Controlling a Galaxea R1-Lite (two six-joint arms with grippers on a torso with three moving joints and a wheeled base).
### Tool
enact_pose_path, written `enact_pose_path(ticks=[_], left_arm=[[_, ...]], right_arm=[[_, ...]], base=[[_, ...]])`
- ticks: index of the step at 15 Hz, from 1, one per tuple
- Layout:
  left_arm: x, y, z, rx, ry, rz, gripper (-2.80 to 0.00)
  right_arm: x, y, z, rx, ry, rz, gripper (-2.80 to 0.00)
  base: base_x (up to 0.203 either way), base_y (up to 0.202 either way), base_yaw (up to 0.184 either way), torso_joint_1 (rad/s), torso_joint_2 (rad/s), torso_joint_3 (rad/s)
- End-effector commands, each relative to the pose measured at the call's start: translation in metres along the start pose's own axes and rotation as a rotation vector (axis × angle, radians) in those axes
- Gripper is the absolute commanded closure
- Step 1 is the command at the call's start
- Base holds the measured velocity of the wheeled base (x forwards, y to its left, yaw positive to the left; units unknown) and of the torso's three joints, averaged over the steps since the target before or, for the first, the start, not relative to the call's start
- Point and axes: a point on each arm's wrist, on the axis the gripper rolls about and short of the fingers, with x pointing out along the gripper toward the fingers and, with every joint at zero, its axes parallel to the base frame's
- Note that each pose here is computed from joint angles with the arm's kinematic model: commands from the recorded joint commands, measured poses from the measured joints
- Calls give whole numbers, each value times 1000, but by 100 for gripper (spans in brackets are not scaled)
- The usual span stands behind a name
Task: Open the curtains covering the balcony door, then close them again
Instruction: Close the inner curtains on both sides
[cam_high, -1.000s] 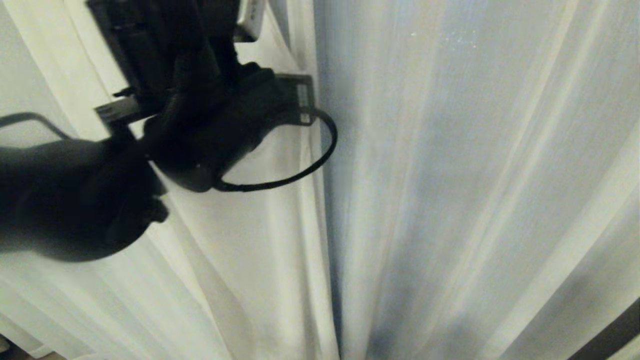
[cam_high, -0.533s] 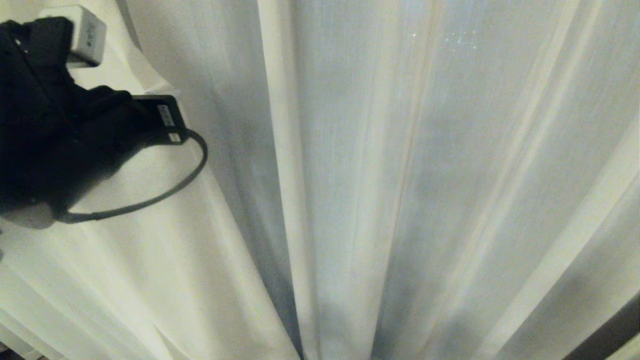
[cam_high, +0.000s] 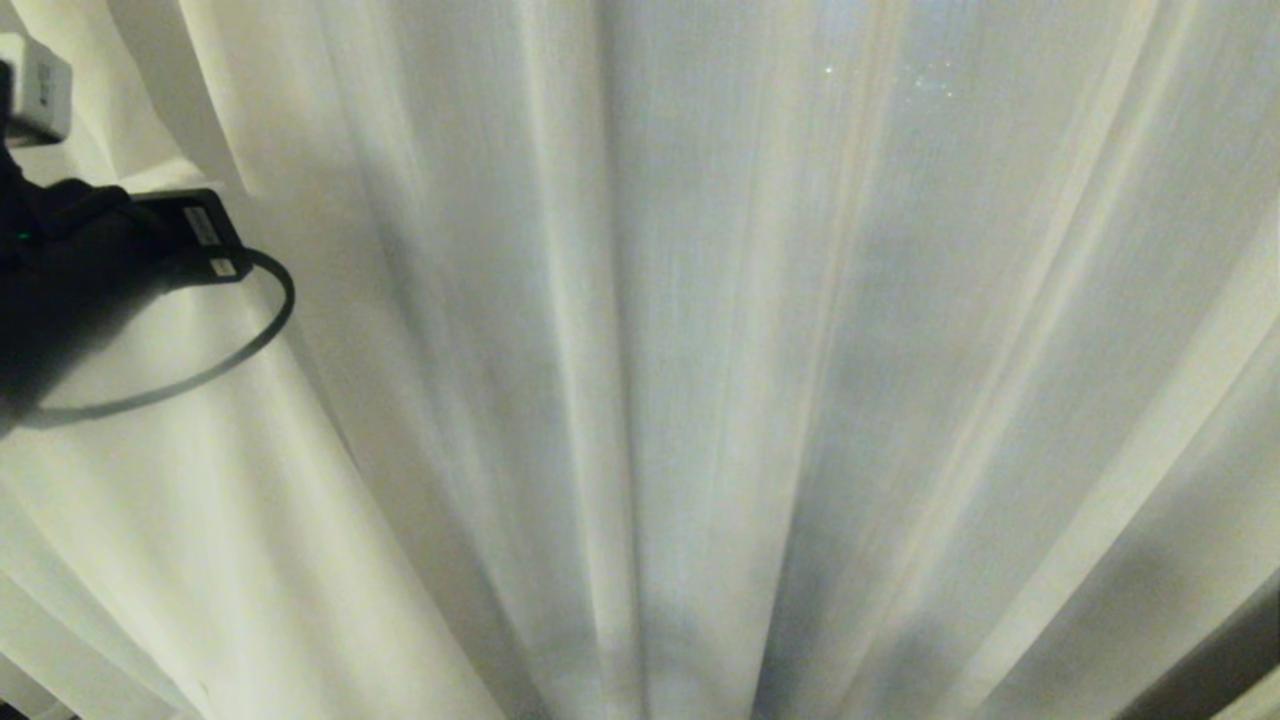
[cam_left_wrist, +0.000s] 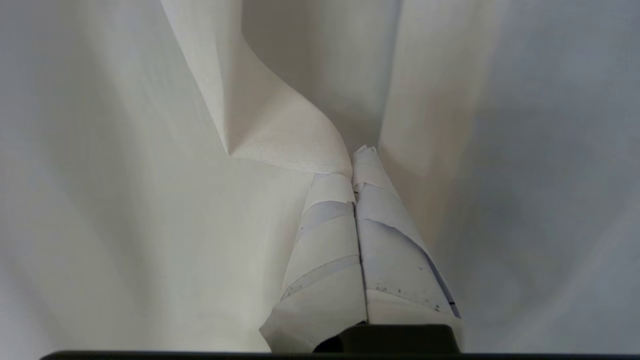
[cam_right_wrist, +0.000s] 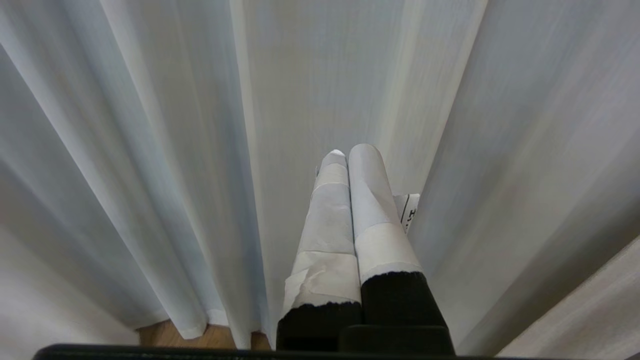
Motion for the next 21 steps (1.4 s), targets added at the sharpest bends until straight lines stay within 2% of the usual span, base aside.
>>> enact_pose_path(ticks=[1, 4, 8, 9, 15, 21], left_arm=[[4, 6, -2, 4, 1, 25, 0], [9, 15, -3, 10, 4, 54, 0], [12, 18, -5, 12, 11, 67, 0], [12, 18, -6, 13, 12, 66, -280], [-5, 22, 1, 7, -8, 65, -280], [-65, 37, 3, 7, -20, 65, -280]], right_arm=[[0, 0, 0, -1, -1, 1, 0], [0, 0, 0, -1, 1, 1, 0], [0, 0, 0, -1, 2, 1, 0], [0, 0, 0, -1, 1, 1, 0], [0, 0, 0, -1, 1, 1, 0], [0, 0, 0, -1, 2, 1, 0]], base=[[0, 0, 0, 0, 0, 0], [0, 0, 0, 0, 0, 0], [0, 0, 0, 0, 0, 0], [0, 0, 0, 0, 0, 0], [0, 0, 0, 0, 0, 0], [0, 0, 0, 0, 0, 0]])
